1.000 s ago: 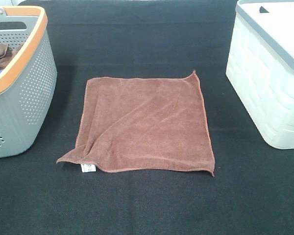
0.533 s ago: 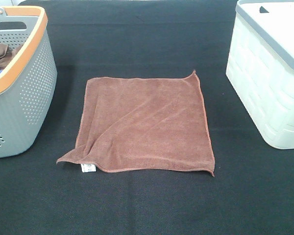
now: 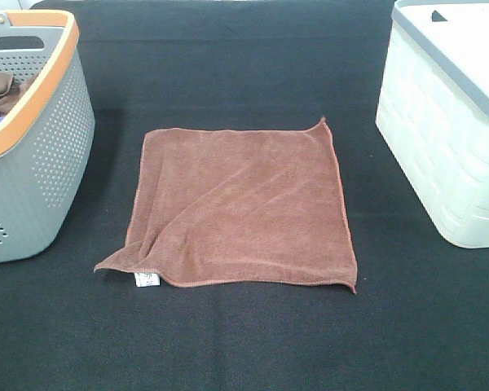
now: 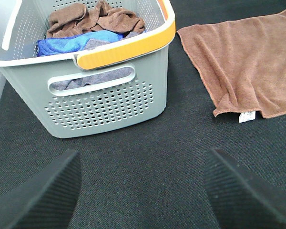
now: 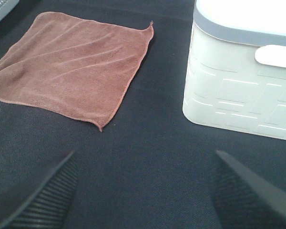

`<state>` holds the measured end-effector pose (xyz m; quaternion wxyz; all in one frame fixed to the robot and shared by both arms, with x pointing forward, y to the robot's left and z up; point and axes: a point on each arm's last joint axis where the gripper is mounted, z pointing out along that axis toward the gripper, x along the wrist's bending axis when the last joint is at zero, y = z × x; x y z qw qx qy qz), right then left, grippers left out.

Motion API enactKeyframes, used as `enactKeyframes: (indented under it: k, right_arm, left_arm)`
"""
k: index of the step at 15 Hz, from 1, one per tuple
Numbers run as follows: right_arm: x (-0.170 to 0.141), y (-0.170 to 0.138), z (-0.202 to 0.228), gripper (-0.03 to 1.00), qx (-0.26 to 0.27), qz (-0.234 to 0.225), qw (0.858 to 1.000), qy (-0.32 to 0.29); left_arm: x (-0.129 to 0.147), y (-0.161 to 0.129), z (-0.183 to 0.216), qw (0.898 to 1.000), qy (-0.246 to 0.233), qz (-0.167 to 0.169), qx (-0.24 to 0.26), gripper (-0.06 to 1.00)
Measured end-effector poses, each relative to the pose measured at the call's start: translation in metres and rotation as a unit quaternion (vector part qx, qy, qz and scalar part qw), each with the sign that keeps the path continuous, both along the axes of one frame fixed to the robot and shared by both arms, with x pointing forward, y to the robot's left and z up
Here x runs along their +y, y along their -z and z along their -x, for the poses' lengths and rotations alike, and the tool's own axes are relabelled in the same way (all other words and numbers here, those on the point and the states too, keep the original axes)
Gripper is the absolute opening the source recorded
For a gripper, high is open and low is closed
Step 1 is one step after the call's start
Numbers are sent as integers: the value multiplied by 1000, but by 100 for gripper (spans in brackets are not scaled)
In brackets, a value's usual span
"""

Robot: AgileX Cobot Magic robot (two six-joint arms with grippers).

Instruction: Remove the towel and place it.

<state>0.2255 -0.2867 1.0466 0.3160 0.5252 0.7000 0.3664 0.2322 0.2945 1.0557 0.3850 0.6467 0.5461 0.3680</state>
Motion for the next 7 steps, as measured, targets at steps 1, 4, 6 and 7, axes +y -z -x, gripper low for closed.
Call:
enactKeyframes:
  k: [1, 4, 6, 7]
  right_arm:
    - [0, 0, 0, 73, 0, 0, 1000, 0]
    - [0, 0, 0, 73, 0, 0, 1000, 0]
    - [0, 0, 0, 73, 0, 0, 1000, 0]
    - [0, 0, 0, 73, 0, 0, 1000, 0]
  left_arm:
    - [0, 0, 0, 1000, 0, 0, 0, 69]
    - [0, 0, 0, 1000, 0, 0, 0, 69]
    - [0, 0, 0, 1000, 0, 0, 0, 69]
    - [0, 0, 0, 1000, 0, 0, 0, 69]
